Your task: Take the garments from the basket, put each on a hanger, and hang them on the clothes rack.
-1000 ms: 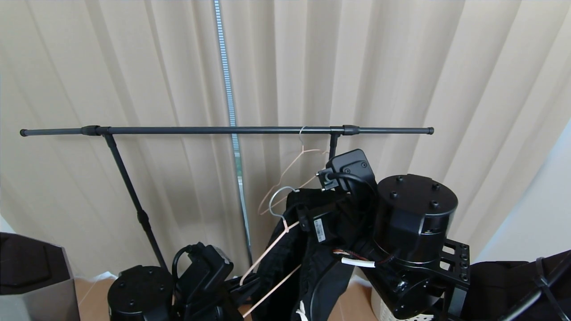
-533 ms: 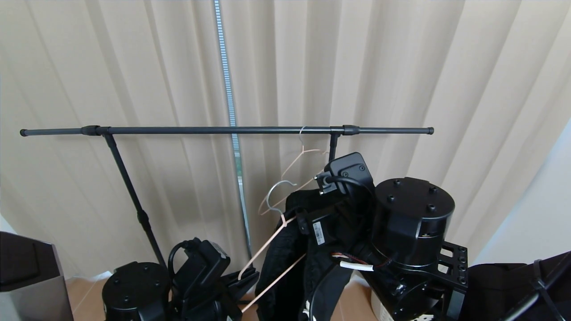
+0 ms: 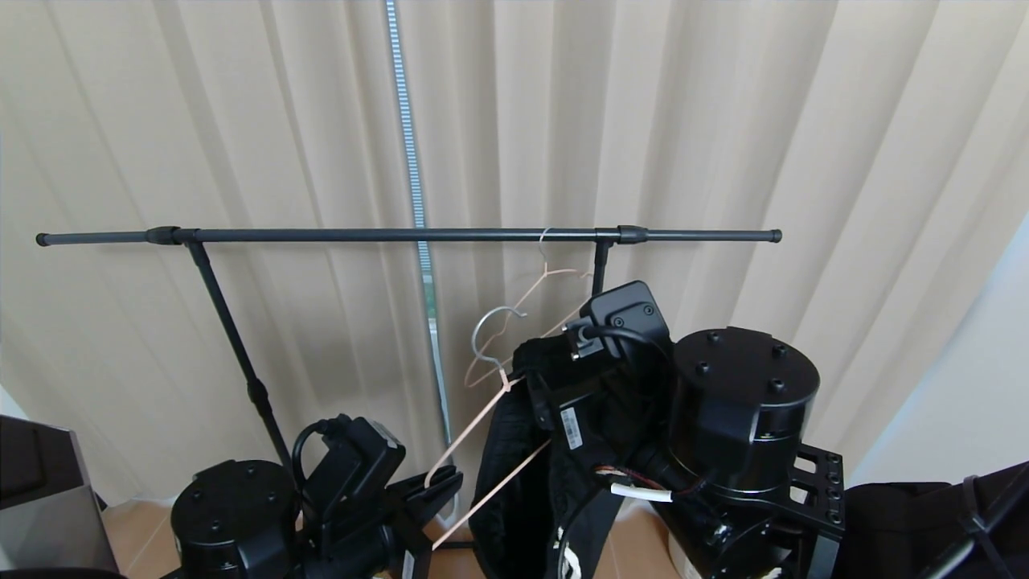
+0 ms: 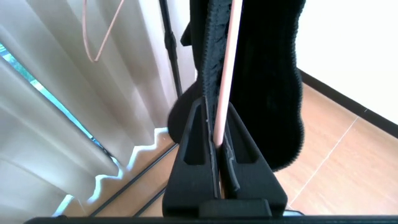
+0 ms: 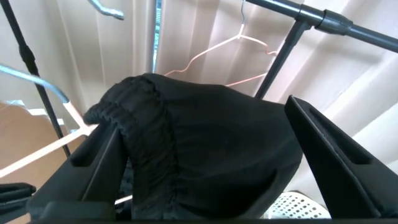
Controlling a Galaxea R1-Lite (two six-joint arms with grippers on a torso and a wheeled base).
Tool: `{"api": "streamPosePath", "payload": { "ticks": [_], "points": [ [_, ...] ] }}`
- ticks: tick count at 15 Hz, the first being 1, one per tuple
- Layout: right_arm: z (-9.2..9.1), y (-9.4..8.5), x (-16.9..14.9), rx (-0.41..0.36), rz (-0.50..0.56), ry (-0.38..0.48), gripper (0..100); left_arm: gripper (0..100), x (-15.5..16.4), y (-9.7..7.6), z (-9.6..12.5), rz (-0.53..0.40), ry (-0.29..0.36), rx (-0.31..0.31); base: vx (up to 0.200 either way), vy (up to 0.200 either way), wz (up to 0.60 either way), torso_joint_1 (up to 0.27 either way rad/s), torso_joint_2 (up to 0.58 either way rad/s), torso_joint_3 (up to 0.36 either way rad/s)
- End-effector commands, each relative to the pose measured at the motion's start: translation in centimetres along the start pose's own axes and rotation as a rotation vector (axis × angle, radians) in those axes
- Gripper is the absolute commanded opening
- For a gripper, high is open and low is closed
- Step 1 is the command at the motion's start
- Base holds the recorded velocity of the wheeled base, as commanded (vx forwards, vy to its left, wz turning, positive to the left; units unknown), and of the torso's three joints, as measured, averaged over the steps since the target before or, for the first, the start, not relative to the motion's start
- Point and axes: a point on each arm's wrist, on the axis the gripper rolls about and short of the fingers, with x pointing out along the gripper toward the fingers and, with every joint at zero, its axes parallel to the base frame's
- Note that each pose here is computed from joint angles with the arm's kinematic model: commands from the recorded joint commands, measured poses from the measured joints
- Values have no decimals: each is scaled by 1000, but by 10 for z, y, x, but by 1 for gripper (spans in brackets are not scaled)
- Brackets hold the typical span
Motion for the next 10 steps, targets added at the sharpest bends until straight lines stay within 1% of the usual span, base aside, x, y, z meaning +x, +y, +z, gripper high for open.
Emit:
{"api": "streamPosePath", "payload": {
  "ticks": [1, 5, 9, 10],
  "points": [
    [0, 0, -1, -2, 2, 1, 100, 0, 0, 2, 1, 8, -8, -7, 0, 0, 0, 0, 0, 0],
    [-1, 4, -6, -10, 22, 2, 100, 0, 1, 4, 2, 17, -14, -15, 0, 0, 0, 0, 0, 0],
    [-2, -3, -15, -19, 43, 10, 100, 0, 1, 7, 2, 25, -14, -26, 0, 0, 0, 0, 0, 0],
    [-3, -5, -19, -26, 71, 13, 100, 0, 1, 8, 2, 28, -14, -27, 0, 0, 0, 0, 0, 0]
  ]
}}
